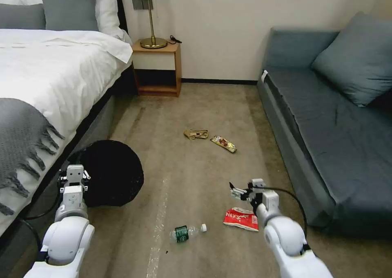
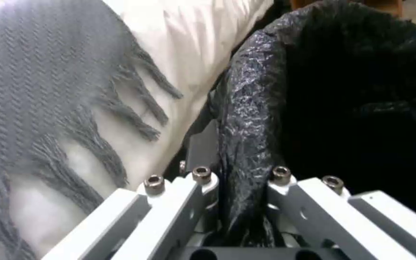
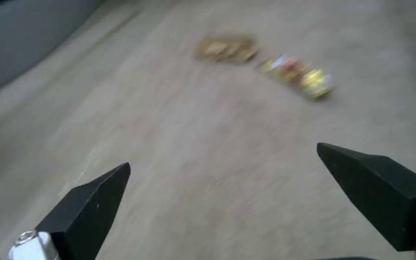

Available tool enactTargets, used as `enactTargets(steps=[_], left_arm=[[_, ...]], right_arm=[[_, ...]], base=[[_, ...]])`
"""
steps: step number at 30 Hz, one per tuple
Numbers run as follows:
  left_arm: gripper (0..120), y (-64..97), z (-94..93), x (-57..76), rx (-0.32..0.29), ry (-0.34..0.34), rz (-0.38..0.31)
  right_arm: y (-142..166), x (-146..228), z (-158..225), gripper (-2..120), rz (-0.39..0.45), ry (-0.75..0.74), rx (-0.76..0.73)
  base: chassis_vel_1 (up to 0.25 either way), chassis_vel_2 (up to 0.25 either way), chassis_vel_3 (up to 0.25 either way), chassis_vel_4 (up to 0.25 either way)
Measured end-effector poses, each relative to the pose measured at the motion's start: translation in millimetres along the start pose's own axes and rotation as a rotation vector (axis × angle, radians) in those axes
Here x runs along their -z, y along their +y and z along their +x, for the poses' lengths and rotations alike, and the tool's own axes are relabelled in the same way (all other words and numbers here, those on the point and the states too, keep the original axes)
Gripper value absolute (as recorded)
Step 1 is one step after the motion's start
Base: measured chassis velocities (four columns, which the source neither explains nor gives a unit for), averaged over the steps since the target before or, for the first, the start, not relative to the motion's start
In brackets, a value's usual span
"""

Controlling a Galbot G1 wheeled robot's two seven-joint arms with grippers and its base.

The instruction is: Pick up the trash bin, then pick up the garbage on the floor and place it into the trash bin.

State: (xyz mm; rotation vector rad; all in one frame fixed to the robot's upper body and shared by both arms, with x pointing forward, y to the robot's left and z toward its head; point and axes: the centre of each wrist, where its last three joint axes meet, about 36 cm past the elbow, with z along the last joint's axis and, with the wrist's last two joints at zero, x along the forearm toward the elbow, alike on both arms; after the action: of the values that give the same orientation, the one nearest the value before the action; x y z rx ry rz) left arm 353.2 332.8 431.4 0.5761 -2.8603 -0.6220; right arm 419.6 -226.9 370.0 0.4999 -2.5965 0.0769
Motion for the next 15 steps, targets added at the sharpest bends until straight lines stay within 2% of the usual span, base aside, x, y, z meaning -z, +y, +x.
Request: enactTargets(steps=[1, 2, 4, 7, 8, 13, 15], left_arm=[[5, -0.1, -0.4, 1.5, -0.002, -0.006, -0.004], [5, -0.6, -0.3, 4.5, -0.004, -0.017, -0.013], [5, -0.9, 0.4, 5.9, -0.003, -0.024, -0.020], [5, -1.7, 2.7, 8.2, 0.005, -0.041, -0.037], [5, -3.0, 3.6, 7.6, 0.010, -0.043, -0.042], [5, -5.9, 6.7, 5.2, 0.015, -0.041, -0.043], [5, -8.9, 9.6, 3.1, 0.015, -0.038, -0.039]], right_arm=[[-2.6, 2.0, -1.2, 100, 0.012, 0.012, 0.018], [-8.1, 5.4, -5.9, 100, 0.064, 0.051, 0.073], [-9.1, 6.3, -10.1, 100, 0.093, 0.074, 0.109], [-3.4, 1.4, -25.1, 100, 0.168, 0.147, 0.209], [6.8, -5.3, -35.2, 100, 0.213, 0.191, 0.272], [28.1, -15.3, -52.6, 100, 0.279, 0.245, 0.359], [48.6, -19.1, -67.9, 100, 0.329, 0.267, 0.424]], base=[[0.000, 0.000, 0.000, 0.000], [0.000, 0.000, 0.000, 0.000], [0.000, 0.000, 0.000, 0.000], [0.000, 0.000, 0.000, 0.000], [0.000, 0.000, 0.000, 0.000], [0.000, 0.000, 0.000, 0.000], [0.000, 0.000, 0.000, 0.000]])
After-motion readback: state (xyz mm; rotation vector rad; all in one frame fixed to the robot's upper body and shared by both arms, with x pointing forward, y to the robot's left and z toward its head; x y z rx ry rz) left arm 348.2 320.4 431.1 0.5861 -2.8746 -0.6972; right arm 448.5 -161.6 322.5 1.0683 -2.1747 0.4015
